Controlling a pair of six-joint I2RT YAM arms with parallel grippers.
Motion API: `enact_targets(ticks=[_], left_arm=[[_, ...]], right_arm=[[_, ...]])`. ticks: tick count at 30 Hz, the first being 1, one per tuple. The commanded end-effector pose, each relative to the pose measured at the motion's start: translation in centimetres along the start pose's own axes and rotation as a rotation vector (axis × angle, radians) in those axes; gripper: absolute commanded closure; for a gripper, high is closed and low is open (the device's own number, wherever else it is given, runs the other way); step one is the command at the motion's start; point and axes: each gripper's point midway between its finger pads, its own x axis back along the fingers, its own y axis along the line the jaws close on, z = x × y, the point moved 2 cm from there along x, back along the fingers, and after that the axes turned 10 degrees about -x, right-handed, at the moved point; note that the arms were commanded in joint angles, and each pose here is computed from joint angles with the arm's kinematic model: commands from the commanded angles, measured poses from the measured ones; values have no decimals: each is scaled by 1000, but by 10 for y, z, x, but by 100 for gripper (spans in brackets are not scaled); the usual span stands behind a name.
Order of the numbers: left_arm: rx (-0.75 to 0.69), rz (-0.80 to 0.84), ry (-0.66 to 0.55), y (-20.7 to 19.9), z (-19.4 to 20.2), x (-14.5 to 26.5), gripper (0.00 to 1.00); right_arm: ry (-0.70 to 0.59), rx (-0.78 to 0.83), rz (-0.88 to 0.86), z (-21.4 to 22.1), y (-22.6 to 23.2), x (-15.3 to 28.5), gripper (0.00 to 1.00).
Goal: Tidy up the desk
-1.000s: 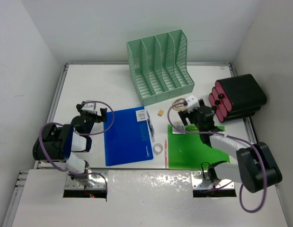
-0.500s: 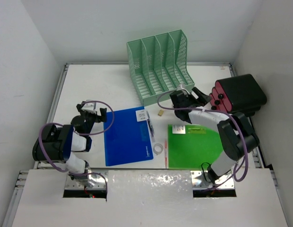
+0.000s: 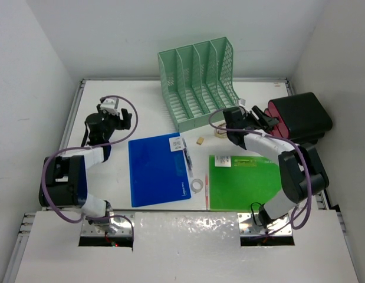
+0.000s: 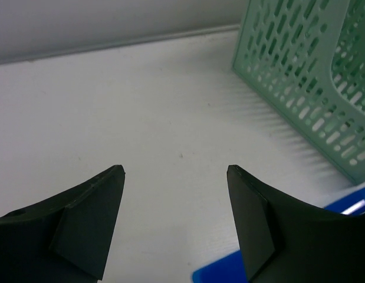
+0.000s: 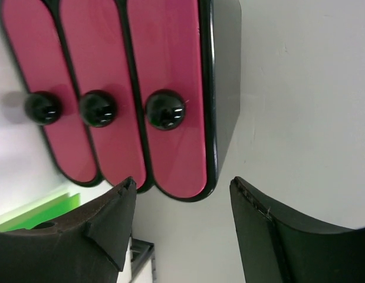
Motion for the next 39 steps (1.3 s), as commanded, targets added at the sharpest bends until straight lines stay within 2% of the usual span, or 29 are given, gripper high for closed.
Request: enact_targets(ticks=[1,4,11,16,18,30,35,39], left_arm=[[36,58,55,-9,16,-4,32],[35,29,52,-5,18,-5,33],[2,-5,4,-2,12,5,33],[6,-6,18,-1,14,2,33],[7,-10,16,0,14,3,33],[11,-10,24,1,14,0,33],[17,-24,27,3,15,0,33],[17,-21,29,2,15,0,33]], right_arm=[[-16,-11,17,-10,-14,-7,37],[-43,-12,-5,-22,-10,-15,38],[-57,25,-53,-45,6,-31,50],[-34,58,-16,-46,8,-39,50],[-29,78,-13,-47,9,-42,53],[15,68,1,-33,5,-55,52],[31,60,-2,-28,7,-61,66],[38,54,-11,-25,9,-61,70]])
